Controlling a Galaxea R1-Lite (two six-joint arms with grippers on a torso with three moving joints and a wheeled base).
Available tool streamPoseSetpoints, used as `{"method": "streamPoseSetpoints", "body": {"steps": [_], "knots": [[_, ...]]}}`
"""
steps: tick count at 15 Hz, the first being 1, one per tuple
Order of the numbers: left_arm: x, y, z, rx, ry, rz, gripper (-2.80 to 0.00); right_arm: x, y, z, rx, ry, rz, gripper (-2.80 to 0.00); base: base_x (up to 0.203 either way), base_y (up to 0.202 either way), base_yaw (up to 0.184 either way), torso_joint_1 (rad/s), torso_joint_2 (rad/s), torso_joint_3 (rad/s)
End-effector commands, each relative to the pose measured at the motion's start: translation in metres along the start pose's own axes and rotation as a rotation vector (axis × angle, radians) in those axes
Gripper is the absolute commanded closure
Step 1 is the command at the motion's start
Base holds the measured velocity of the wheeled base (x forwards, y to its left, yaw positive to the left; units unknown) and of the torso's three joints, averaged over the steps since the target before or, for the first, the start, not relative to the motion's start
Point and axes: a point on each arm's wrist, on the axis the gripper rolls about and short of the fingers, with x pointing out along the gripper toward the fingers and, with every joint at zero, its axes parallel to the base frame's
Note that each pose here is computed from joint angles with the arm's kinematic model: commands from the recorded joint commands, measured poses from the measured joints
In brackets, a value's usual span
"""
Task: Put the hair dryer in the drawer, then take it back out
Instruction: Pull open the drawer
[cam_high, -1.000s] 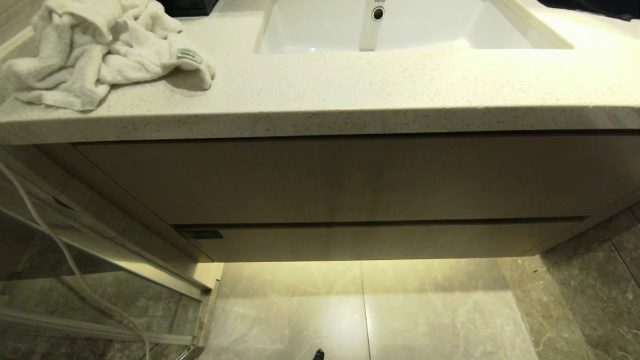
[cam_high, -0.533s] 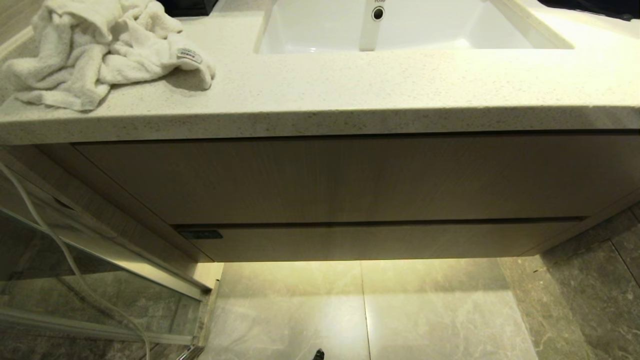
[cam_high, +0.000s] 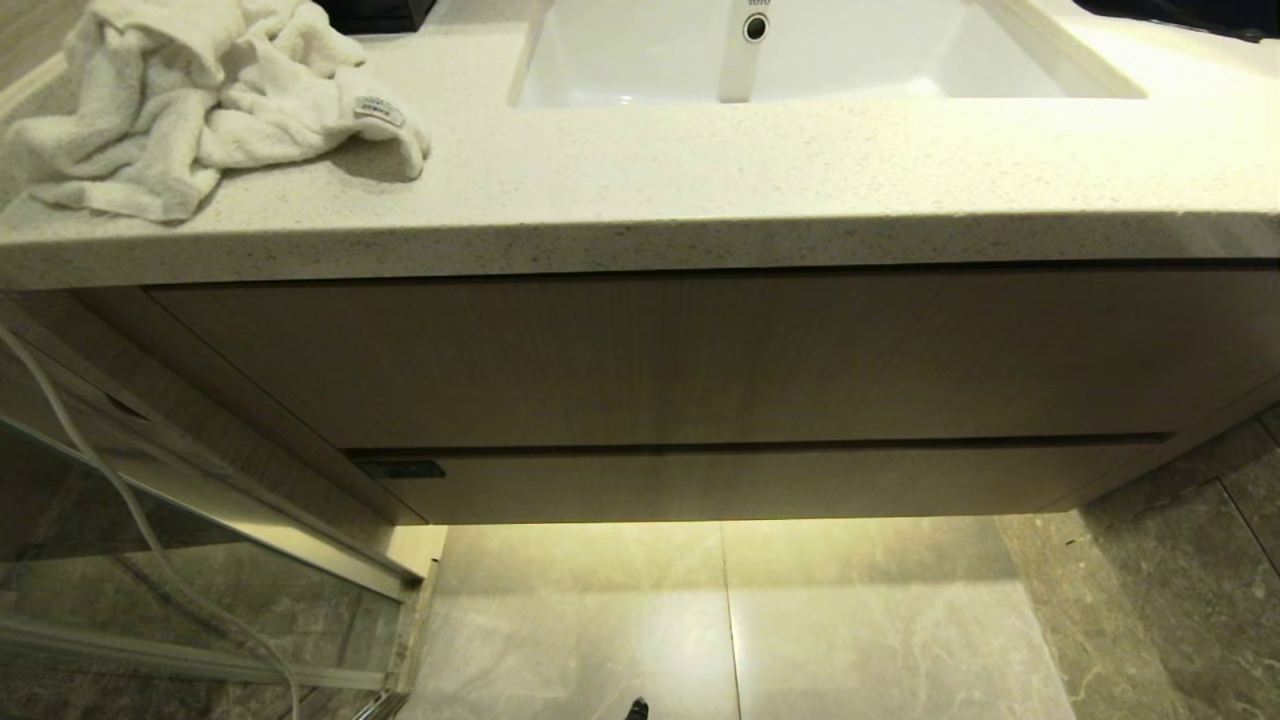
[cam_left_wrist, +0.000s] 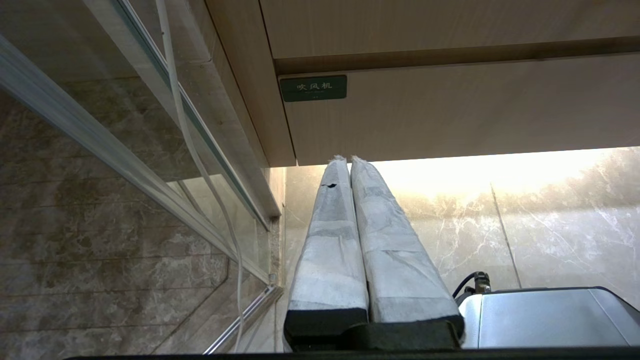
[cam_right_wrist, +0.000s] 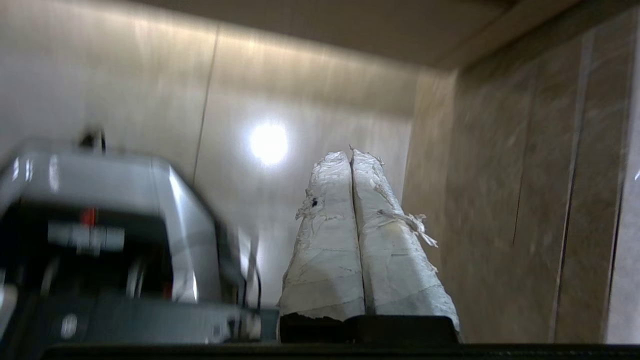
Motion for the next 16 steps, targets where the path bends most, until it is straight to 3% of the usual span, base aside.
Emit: {"method": "streamPoseSetpoints", "body": {"steps": [1, 2, 4, 9, 16], "knots": [[0.0, 0.0, 0.0, 0.0, 0.003, 0.0, 0.0, 0.067, -0.004, 0.042, -0.097, 0.417, 0.137, 0.0, 0.0, 0.0, 0.0, 0.0, 0.0, 0.0], [0.0, 0.0, 0.0, 0.0, 0.002, 0.0, 0.0, 0.084, -0.003, 0.047, -0.15, 0.49, 0.181, 0.0, 0.0, 0.0, 0.0, 0.0, 0.0, 0.0], [0.0, 0.0, 0.0, 0.0, 0.003, 0.0, 0.0, 0.105, 0.001, 0.054, -0.22, 0.526, 0.232, 0.0, 0.0, 0.0, 0.0, 0.0, 0.0, 0.0], [0.0, 0.0, 0.0, 0.0, 0.002, 0.0, 0.0, 0.139, 0.01, 0.045, -0.28, 0.654, 0.306, 0.0, 0.0, 0.0, 0.0, 0.0, 0.0, 0.0], [0.0, 0.0, 0.0, 0.0, 0.002, 0.0, 0.0, 0.194, 0.057, 0.035, -0.622, 0.608, 0.516, 0.0, 0.0, 0.0, 0.0, 0.0, 0.0, 0.0]]}}
